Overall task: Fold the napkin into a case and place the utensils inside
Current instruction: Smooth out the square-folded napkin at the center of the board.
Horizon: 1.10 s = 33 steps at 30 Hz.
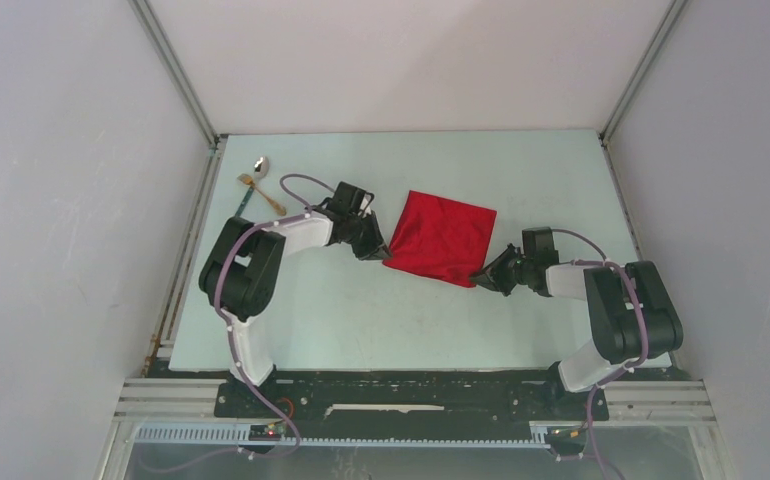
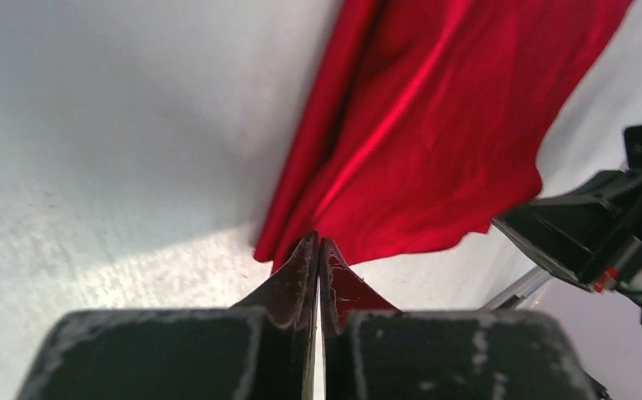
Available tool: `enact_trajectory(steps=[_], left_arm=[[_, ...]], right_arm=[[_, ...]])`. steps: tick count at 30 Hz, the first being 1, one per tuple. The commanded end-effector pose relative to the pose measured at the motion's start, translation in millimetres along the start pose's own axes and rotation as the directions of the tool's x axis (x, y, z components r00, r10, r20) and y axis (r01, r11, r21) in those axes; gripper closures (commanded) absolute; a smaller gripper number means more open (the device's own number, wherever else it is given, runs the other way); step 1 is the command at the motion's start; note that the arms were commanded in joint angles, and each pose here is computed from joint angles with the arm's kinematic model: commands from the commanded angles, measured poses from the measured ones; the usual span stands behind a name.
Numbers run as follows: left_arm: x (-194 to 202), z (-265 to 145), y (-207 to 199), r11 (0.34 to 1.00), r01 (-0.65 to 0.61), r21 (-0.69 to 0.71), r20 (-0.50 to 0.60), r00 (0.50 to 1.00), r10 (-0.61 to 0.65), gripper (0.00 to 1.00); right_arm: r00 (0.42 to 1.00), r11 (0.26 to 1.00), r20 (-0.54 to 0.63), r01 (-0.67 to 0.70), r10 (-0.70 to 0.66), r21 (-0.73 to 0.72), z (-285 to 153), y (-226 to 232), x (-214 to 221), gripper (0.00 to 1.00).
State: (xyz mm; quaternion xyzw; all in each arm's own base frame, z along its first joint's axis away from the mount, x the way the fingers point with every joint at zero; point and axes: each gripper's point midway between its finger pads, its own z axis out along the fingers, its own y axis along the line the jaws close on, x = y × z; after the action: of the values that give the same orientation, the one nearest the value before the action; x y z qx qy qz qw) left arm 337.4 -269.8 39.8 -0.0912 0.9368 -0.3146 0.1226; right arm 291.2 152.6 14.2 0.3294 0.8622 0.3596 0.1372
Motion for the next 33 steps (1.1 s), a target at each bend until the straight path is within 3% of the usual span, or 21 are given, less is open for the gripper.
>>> enact_trajectory(steps=[1,4,8,10,13,14,16,19,23,27,33], left_arm=[[-18,10,9,0.999,-0.003,-0.032,0.051,0.999,0.004,0.96],[-17,15,18,0.998,0.002,-0.055,0.047,0.999,0.0,0.97],[-14,19,24,0.998,0.006,-0.066,0.035,0.999,-0.004,0.98],[-11,20,27,0.997,0.008,-0.073,0.032,0.999,-0.006,0.98],[-8,22,32,0.997,0.012,-0.083,0.026,1.0,-0.01,0.99],[-7,23,34,0.996,0.015,-0.087,0.024,1.0,-0.013,0.99],[-6,24,35,0.996,0.017,-0.088,0.016,1.0,-0.016,1.0],[-4,25,36,0.996,0.022,-0.09,0.013,1.0,-0.021,1.0],[-3,26,38,0.995,0.033,-0.096,0.009,0.999,-0.032,1.0],[-1,27,44,0.993,0.043,-0.11,0.002,0.999,-0.043,1.0],[2,26,47,0.992,0.054,-0.116,0.0,0.998,-0.055,1.0]], right_arm=[[0.998,0.999,0.028,0.048,-0.048,-0.008,-1,8,-7,1.0],[0.996,0.996,0.026,0.086,-0.086,0.001,-8,9,-3,0.99],[0.968,0.968,0.028,0.25,-0.251,0.027,-29,14,4,0.65],[0.909,0.911,0.067,0.412,-0.412,0.008,-46,33,1,0.49],[0.763,0.762,0.059,0.647,-0.644,-0.04,-58,73,5,0.33],[0.721,0.719,0.059,0.693,-0.69,-0.061,-58,92,2,0.31],[0.7,0.687,0.038,0.709,-0.713,-0.162,-46,120,6,0.3],[0.711,0.674,-0.045,0.642,-0.702,-0.365,-13,167,26,0.3],[0.716,0.654,-0.1,0.561,-0.691,-0.506,36,209,53,0.3],[0.764,0.696,-0.161,0.451,-0.624,-0.559,73,213,61,0.3],[0.804,0.745,-0.189,0.397,-0.564,-0.536,109,192,53,0.27]])
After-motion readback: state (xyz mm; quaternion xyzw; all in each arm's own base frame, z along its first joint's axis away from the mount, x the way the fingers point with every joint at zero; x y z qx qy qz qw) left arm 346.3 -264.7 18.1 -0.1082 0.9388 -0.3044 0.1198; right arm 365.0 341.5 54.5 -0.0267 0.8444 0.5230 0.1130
